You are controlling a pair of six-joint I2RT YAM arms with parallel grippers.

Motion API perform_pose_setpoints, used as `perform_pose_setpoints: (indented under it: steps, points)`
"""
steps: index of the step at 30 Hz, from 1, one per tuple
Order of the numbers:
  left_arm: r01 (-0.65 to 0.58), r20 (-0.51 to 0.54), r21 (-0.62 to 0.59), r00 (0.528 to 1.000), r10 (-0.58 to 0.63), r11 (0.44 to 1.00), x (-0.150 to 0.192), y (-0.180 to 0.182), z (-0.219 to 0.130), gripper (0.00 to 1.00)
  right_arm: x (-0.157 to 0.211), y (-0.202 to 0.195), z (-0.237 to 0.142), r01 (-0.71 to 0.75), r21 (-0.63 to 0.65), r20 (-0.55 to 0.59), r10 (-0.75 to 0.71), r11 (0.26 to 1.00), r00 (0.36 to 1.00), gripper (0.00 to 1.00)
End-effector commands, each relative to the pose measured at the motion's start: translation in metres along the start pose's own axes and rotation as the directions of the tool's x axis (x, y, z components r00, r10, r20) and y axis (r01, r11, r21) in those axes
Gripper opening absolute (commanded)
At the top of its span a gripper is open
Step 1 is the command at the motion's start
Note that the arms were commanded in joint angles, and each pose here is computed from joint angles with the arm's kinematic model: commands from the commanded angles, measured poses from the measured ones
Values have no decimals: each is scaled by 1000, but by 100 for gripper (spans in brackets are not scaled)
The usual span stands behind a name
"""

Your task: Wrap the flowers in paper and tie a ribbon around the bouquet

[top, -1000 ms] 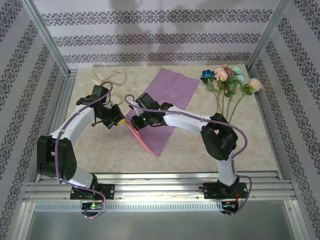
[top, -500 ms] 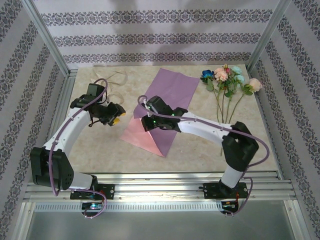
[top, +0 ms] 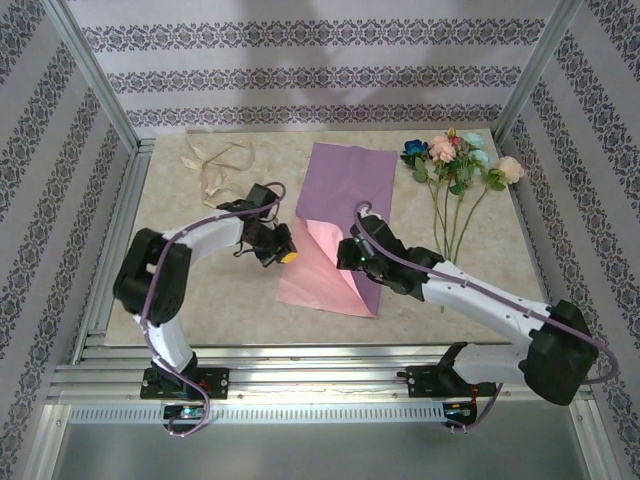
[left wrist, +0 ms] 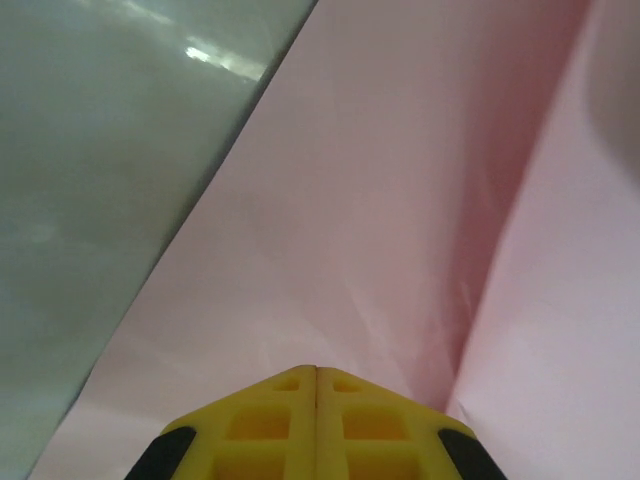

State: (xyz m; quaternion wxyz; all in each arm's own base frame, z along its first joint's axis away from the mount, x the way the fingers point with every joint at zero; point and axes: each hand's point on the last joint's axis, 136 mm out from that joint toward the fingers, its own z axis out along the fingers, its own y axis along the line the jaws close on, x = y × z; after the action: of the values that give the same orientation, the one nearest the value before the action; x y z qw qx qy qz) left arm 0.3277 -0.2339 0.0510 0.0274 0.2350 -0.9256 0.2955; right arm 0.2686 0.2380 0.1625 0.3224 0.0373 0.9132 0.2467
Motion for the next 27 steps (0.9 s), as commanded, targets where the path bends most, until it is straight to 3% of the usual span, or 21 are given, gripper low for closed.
perform_pose_setpoints:
  steps: [1, 6, 13, 21, 27]
  points:
    - [-1, 36, 62, 999, -1, 998, -10, -23, 21, 0, -12, -22, -14, -92, 65, 90, 86, 994, 992, 0]
    - [64, 46, -31, 997, -63, 997, -11, 3, 51, 0, -15, -46, -33, -105, 136, 144, 86, 985, 986, 0]
    - [181, 155, -185, 976, -153, 966, -27, 72, 31, 0, -6, -104, -73, -119, 358, 166, 63, 926, 984, 0]
    - [243, 238, -187, 951, -197, 952, -73, 104, -10, 0, 50, -151, -89, -149, 502, 22, 160, 852, 987, 0]
    - [244, 264, -203, 946, -187, 948, -104, 107, -25, 0, 109, -156, -76, -207, 515, -171, 336, 832, 926, 0]
